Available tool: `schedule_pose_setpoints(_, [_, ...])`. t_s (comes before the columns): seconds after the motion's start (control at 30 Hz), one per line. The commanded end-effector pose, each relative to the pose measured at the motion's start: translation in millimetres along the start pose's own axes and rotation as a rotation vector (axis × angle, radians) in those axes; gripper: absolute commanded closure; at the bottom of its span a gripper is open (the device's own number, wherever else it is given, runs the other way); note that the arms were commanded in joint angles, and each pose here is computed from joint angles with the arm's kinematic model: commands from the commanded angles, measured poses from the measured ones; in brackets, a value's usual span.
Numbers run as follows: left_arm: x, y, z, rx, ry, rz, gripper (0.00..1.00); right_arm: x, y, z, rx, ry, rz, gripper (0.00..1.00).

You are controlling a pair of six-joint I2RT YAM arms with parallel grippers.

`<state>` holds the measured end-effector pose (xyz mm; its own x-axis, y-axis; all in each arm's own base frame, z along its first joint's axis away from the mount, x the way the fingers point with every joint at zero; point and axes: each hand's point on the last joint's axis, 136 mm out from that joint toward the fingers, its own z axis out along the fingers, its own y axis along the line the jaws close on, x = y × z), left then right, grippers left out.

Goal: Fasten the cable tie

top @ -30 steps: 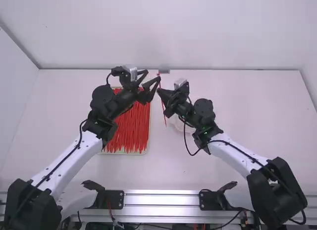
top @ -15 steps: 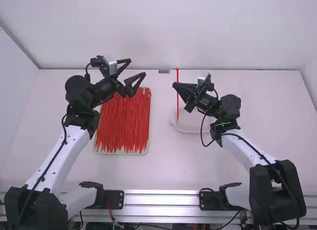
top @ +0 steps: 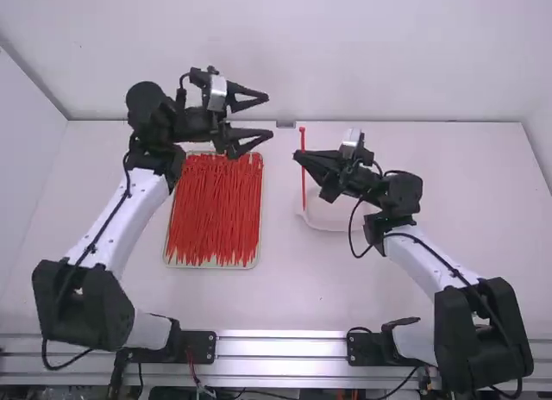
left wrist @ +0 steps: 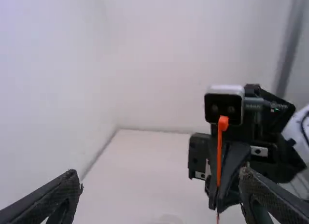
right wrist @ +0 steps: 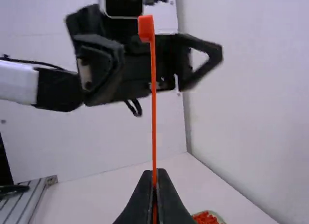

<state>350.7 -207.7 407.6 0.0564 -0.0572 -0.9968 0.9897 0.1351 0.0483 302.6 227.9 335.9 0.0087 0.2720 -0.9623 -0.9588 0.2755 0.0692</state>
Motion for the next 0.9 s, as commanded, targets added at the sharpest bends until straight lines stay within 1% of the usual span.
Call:
schedule_pose_setpoints(0.0, [-6.3,-25.2,10.0,0.183,0.021,0.044,0.15,-14.4,6.5,6.9,-0.03,-0.028,-0.032,1.0])
schedule_pose_setpoints(0.1, [-7.9,-29.9,16.7,0.239,0.029,0.024,0.15,-18.5,3.2,6.4,-0.009,-0.046,-0.041,1.0])
schedule_pose_setpoints(0.3, [-14.7,-39.5,28.0,0.271,0.022,0.013,0.16,-23.1,0.8,5.8,0.008,-0.065,-0.054,1.0])
schedule_pose_setpoints(0.37, [-15.8,-42.1,30.0,0.279,0.02,0.016,0.2,-24.7,0.7,5.1,0.008,-0.07,-0.062,1.0])
schedule_pose_setpoints(0.4, [-16.6,-44.5,32.6,0.286,0.018,0.017,0.28,-25.6,1.2,5.3,0.008,-0.074,-0.066,1.0])
schedule_pose_setpoints(0.6, [-17.9,-29.6,41.5,0.192,-0.002,-0.073,0.36,-26.5,6.5,10.8,0.001,-0.088,-0.062,1.0])
schedule_pose_setpoints(0.87, [-17.3,-37.1,46.2,0.223,0.002,-0.073,0.42,-26.8,6.0,10.5,0.003,-0.089,-0.063,1.0])
